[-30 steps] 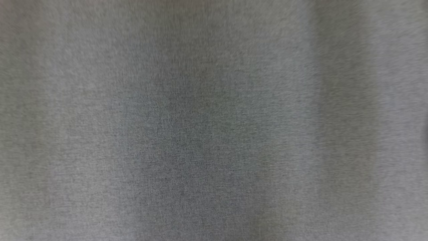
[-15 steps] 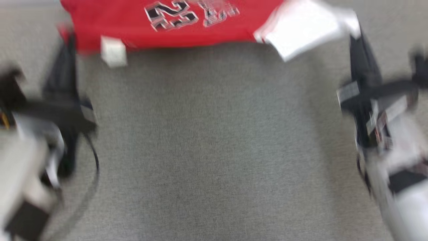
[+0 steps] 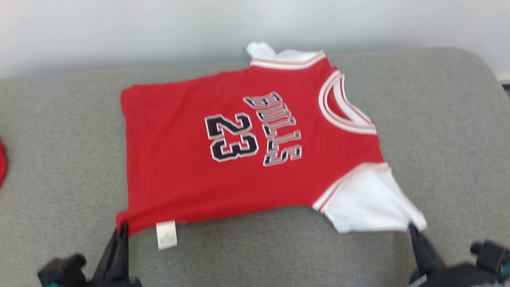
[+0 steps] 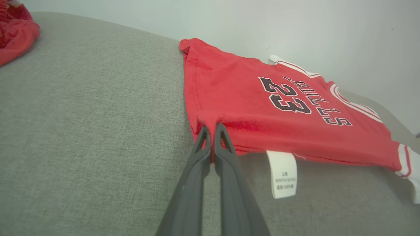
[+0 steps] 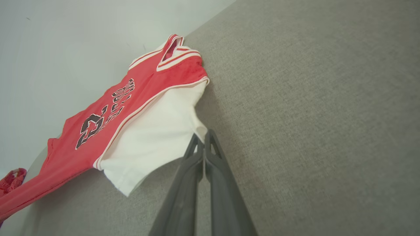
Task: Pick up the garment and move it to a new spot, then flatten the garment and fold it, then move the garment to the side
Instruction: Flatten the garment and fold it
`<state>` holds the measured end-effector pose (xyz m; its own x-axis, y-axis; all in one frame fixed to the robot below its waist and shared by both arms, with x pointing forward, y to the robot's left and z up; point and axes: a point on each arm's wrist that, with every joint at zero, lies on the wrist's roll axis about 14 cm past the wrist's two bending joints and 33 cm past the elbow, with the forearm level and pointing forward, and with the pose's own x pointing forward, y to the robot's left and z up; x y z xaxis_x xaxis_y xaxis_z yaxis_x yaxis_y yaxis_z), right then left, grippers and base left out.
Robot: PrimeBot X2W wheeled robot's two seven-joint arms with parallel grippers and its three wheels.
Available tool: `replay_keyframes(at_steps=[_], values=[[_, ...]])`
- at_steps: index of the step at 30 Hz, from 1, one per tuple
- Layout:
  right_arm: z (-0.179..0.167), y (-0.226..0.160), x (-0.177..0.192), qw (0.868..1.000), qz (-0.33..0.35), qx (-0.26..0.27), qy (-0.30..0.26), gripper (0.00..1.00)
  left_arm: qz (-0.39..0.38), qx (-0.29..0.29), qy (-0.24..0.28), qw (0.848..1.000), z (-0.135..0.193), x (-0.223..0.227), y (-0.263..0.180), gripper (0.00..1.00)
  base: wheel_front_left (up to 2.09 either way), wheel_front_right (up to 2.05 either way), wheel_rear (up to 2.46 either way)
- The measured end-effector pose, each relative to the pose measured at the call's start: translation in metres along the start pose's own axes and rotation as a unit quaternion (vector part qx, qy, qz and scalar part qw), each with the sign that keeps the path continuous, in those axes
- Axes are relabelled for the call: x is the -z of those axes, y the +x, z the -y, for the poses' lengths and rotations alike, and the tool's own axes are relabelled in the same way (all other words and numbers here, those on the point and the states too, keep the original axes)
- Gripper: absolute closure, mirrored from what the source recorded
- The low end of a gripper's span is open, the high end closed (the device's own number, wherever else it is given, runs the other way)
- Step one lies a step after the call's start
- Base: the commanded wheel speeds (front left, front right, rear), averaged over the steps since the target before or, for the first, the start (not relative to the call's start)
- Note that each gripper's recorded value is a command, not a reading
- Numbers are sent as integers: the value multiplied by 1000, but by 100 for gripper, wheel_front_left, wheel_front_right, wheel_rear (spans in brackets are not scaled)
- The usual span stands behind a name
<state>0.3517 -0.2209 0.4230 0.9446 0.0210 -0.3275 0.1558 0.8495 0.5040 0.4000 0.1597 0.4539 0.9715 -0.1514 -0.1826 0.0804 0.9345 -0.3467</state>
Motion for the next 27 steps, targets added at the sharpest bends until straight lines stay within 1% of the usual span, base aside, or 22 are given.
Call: replay_keyframes(at_steps=[1, 2, 4, 7, 10, 14, 18, 21, 24, 27], values=[[1, -8, 8, 1000, -15, 5, 6, 100, -5, -5, 20, 1000, -4, 4, -7, 100, 0, 0, 0], [1, -8, 8, 1000, -15, 5, 6, 100, -5, -5, 20, 1000, -4, 4, -7, 100, 0, 0, 0], [1, -23, 24, 999, -47, 10, 13, 100, -13, -19, 45, 999, -13, 10, -18, 100, 0, 0, 0], [4, -42, 37, 997, -76, 18, 17, 100, -25, -41, 57, 997, -27, 19, -33, 100, 0, 0, 0], [4, -55, 43, 995, -96, 22, 21, 100, -28, -53, 62, 996, -34, 22, -42, 100, 0, 0, 0], [0, -58, 35, 995, -92, 16, 21, 100, -30, -56, 58, 996, -36, 25, -47, 100, 0, 0, 0], [-17, -49, 18, 997, -68, -11, 35, 100, -24, -51, 53, 997, -32, 22, -43, 100, 0, 0, 0], [-36, -31, -5, 998, -36, -40, 29, 100, -8, -37, 55, 998, -25, 11, -32, 100, 0, 0, 0], [-52, -10, -19, 998, -25, -60, 6, 100, 7, -22, 67, 998, -19, -5, -16, 100, 0, 0, 0], [-64, 13, -29, 997, -29, -73, -11, 100, 7, -5, 74, 997, -13, -16, 1, 100, 0, 0, 0]])
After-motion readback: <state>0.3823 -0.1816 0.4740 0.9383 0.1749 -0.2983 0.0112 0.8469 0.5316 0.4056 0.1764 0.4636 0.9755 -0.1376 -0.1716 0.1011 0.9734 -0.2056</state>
